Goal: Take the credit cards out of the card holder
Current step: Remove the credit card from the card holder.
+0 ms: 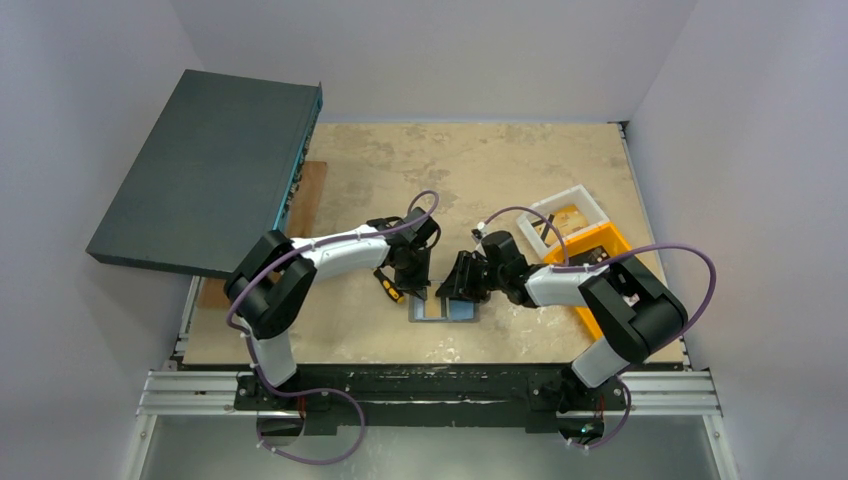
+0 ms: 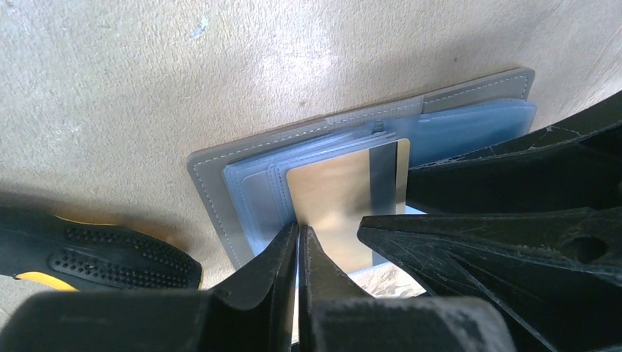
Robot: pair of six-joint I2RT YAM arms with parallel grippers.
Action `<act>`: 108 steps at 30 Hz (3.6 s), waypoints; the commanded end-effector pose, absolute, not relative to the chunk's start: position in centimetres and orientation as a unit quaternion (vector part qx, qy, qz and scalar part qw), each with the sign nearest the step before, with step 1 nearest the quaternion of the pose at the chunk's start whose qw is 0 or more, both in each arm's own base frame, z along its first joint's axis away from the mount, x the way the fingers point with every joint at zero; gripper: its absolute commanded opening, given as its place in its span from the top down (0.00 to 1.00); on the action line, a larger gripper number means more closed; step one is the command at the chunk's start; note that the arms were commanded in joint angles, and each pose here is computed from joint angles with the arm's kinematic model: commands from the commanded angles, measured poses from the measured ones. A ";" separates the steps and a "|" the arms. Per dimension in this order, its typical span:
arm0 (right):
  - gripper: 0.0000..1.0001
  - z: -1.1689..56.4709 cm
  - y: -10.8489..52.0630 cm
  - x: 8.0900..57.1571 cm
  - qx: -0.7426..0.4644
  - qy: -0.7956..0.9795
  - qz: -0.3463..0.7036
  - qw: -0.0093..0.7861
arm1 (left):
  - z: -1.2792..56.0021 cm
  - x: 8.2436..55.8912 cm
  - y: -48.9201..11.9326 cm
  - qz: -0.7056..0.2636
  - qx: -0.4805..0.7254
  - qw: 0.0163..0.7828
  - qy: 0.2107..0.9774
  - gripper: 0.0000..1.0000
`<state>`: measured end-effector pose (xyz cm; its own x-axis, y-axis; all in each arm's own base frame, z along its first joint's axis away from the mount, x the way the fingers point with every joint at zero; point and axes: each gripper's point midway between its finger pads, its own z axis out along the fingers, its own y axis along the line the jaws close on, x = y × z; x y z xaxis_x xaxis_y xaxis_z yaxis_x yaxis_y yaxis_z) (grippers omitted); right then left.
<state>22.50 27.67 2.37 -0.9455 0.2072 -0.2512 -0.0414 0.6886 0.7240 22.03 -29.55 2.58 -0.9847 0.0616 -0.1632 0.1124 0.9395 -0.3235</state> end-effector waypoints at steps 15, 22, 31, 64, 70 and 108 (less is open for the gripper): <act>0.65 1.1 25.1 20.8 0.067 0.883 0.446 0.131 | -0.8 21.1 -28.5 -0.121 0.024 0.046 0.991 1.00; 0.65 1.9 25.0 20.5 0.078 0.861 0.485 0.128 | -1.2 20.9 -28.0 -0.108 0.016 0.042 0.993 1.00; 0.70 2.0 24.9 20.4 0.087 0.855 0.495 0.127 | -1.2 20.9 -28.0 -0.111 0.016 0.042 0.993 1.00; 1.00 0.4 22.8 20.5 0.118 0.877 0.443 0.143 | -1.7 21.2 -26.5 -0.091 0.004 0.037 0.995 1.00; 0.99 0.2 22.4 20.4 0.121 0.878 0.441 0.143 | -1.8 21.2 -26.3 -0.089 0.003 0.035 0.995 1.00; 0.87 1.7 23.5 19.8 0.147 0.830 0.523 0.124 | -1.9 21.2 -26.6 -0.094 0.005 0.032 0.995 1.00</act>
<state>20.27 23.65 1.72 -0.9272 0.3639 -0.0894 0.0862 0.4394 0.8942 22.03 -30.82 2.23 -0.9943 0.0103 -0.1064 0.0500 0.9248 -0.3773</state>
